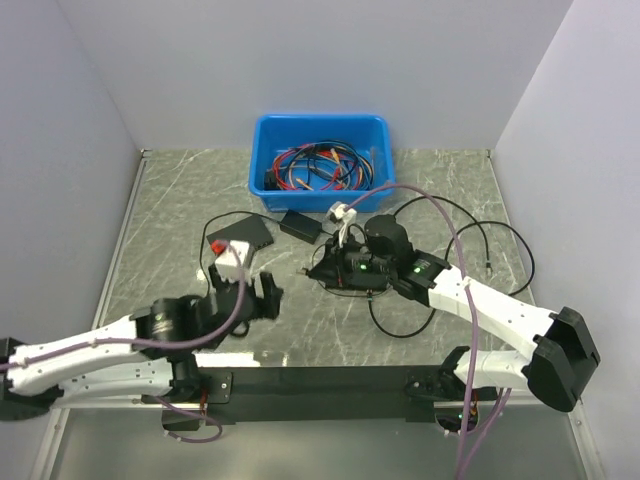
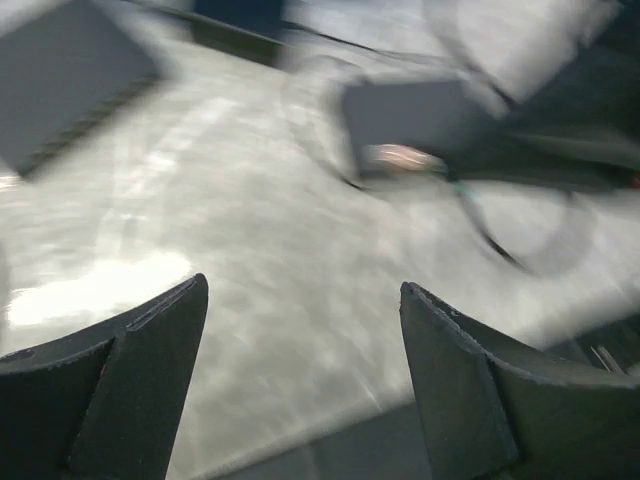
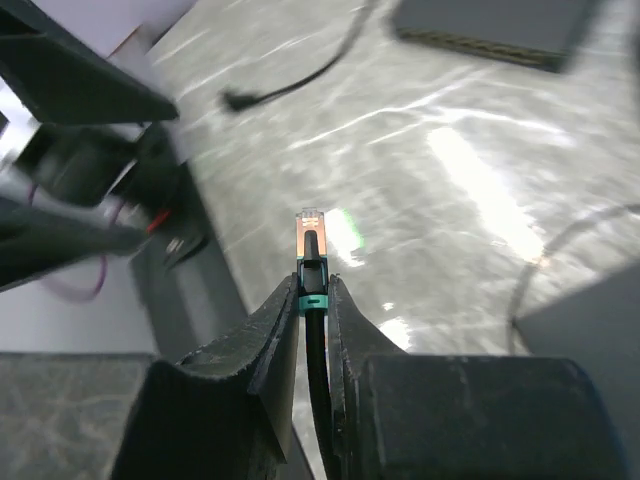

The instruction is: Insert the plug into the switch port

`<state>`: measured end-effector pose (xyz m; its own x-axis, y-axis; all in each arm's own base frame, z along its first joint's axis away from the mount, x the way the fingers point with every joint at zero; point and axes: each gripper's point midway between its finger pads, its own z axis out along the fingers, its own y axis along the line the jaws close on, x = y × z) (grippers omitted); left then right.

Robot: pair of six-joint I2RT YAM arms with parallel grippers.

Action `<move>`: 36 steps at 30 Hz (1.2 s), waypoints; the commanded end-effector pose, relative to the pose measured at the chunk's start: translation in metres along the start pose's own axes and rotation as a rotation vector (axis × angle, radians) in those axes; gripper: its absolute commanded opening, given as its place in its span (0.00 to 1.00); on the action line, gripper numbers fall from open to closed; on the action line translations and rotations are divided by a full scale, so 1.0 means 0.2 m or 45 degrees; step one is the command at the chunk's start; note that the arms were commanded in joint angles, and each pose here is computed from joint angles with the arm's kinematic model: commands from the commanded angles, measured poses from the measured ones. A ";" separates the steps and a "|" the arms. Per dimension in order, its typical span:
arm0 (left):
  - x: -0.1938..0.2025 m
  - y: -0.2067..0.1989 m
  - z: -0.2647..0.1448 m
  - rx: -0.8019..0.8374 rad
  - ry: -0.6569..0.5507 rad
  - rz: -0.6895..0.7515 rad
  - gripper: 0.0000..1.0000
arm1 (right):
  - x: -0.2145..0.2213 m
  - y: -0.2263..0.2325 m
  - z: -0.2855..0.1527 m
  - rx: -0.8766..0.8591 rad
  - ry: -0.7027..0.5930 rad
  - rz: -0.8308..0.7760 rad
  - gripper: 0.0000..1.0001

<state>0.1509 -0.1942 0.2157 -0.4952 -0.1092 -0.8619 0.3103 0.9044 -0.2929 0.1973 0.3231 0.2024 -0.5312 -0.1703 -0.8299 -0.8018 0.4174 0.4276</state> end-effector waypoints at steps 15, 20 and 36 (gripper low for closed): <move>-0.44 0.85 0.85 -0.645 -0.097 -0.363 0.73 | -0.01 -0.14 -0.09 0.216 -0.149 0.137 0.00; -0.52 1.03 1.00 -0.722 -0.102 -0.372 0.71 | 0.03 -0.13 -0.11 0.208 -0.146 0.139 0.00; -0.20 1.27 1.31 -0.740 0.158 -0.427 0.66 | 0.07 -0.15 -0.14 0.247 -0.144 0.137 0.00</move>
<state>0.4483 -0.0598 0.0556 -0.6211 -0.3769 -0.6872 -0.3760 0.9126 -0.1606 0.2015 0.2880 0.1801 -0.5934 -0.0520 -0.8033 -0.6739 0.5778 0.4604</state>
